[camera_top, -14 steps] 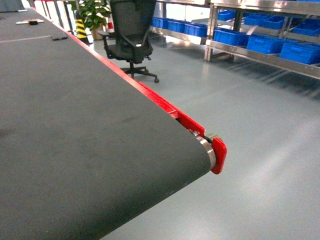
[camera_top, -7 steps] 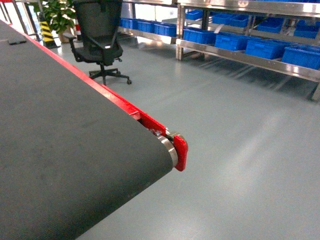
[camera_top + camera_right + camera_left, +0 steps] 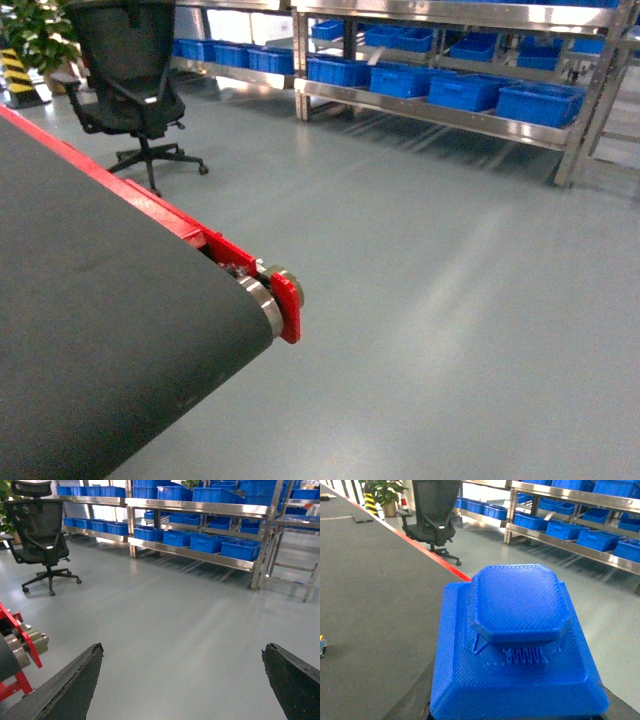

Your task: Pick blue part to blue bin on bottom shelf

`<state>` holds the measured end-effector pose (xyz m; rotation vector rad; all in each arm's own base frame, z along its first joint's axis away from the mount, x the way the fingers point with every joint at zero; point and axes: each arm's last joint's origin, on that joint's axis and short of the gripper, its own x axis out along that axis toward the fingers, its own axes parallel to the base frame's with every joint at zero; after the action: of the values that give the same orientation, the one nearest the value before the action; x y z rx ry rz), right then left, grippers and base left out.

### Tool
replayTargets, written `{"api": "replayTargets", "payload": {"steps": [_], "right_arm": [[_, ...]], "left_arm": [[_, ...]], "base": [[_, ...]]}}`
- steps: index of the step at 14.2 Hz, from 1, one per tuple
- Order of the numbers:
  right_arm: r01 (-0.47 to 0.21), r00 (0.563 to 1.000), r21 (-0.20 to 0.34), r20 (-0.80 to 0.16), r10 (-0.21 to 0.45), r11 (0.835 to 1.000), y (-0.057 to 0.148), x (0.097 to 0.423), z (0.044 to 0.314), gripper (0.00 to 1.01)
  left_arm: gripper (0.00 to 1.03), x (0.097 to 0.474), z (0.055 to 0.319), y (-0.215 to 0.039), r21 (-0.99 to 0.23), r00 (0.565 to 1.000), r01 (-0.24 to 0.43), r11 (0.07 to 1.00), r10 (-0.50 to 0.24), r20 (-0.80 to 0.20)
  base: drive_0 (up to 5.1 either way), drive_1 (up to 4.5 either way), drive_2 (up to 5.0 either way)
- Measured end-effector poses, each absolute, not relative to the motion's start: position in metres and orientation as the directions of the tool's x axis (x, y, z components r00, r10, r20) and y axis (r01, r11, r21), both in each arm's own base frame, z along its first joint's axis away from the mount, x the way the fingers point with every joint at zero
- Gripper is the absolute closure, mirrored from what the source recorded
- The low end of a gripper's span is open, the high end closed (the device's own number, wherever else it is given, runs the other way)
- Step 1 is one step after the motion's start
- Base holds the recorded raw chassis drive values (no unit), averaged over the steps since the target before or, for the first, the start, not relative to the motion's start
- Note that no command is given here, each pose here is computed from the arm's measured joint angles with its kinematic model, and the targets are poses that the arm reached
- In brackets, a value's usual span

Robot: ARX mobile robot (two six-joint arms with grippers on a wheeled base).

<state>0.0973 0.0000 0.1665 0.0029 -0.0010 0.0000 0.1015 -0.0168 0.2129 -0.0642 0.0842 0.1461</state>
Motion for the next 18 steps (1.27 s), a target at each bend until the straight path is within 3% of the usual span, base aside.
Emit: {"api": "replayTargets", "payload": {"steps": [18], "right_arm": [[0.000,1.000,0.003,0.001,0.000,1.000,0.0000,0.0973,0.1665,0.03]], "left_arm": [[0.60,0.1015,0.2129,-0.0169,-0.058,0.986,-0.148,0.987,0.142,-0.088]], "base": [[-1.6,-1.62,-1.6]]}}
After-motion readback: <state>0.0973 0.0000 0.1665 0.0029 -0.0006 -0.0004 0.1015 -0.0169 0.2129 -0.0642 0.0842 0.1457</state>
